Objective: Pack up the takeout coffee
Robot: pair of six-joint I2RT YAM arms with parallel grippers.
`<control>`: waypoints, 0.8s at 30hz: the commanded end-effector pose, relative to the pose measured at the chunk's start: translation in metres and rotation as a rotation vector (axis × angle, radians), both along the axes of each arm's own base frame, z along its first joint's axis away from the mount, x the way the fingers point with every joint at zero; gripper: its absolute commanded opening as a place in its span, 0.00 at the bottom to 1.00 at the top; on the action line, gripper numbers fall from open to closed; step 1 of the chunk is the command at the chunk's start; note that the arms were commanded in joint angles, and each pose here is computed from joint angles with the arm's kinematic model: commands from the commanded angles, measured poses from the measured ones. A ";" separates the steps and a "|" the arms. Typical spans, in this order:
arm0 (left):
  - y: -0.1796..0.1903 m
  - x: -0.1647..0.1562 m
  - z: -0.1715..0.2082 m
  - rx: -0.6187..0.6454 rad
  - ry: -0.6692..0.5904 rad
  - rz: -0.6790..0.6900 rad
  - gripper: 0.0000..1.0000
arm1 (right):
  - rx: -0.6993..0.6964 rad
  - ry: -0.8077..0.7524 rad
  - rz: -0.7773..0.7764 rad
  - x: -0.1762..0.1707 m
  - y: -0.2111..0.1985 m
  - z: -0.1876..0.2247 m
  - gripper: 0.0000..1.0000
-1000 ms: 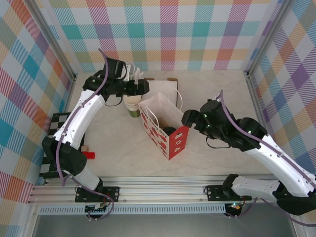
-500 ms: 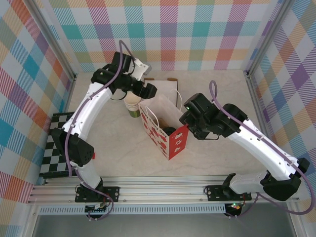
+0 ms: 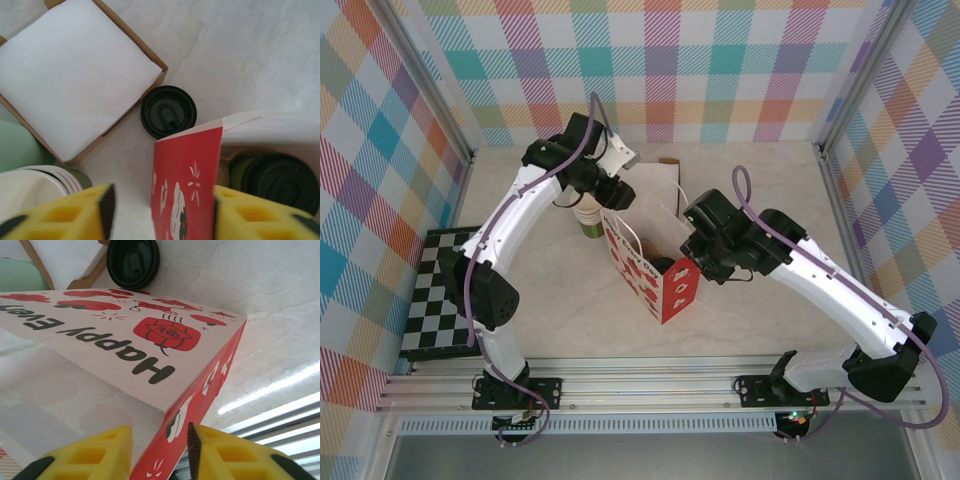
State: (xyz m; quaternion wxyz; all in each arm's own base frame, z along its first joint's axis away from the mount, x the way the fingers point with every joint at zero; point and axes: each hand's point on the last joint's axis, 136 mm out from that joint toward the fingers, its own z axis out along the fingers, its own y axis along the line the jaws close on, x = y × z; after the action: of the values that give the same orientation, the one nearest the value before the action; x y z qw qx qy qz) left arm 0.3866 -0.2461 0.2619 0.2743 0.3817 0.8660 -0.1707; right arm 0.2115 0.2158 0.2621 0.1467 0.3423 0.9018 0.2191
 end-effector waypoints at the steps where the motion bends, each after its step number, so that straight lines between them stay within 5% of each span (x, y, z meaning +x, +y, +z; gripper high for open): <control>1: 0.000 -0.001 0.008 0.018 -0.028 0.000 0.35 | -0.014 0.009 0.028 0.003 0.001 -0.007 0.29; 6: -0.003 -0.006 0.021 -0.044 -0.043 0.022 0.17 | -0.024 -0.036 0.110 0.014 0.002 -0.004 0.00; 17: -0.008 -0.034 0.033 -0.228 0.130 0.334 0.00 | -0.179 -0.109 0.417 0.054 -0.033 0.012 0.00; 24: -0.021 -0.054 0.027 -0.325 0.220 0.579 0.00 | -0.213 -0.183 0.592 0.092 -0.065 0.021 0.00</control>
State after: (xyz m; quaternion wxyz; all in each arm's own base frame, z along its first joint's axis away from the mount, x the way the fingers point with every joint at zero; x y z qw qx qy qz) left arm 0.3322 -0.2637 0.2776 0.2678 0.1459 0.9235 -0.2327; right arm 0.3009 0.1552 0.2779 0.1919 0.1188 0.9576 0.1793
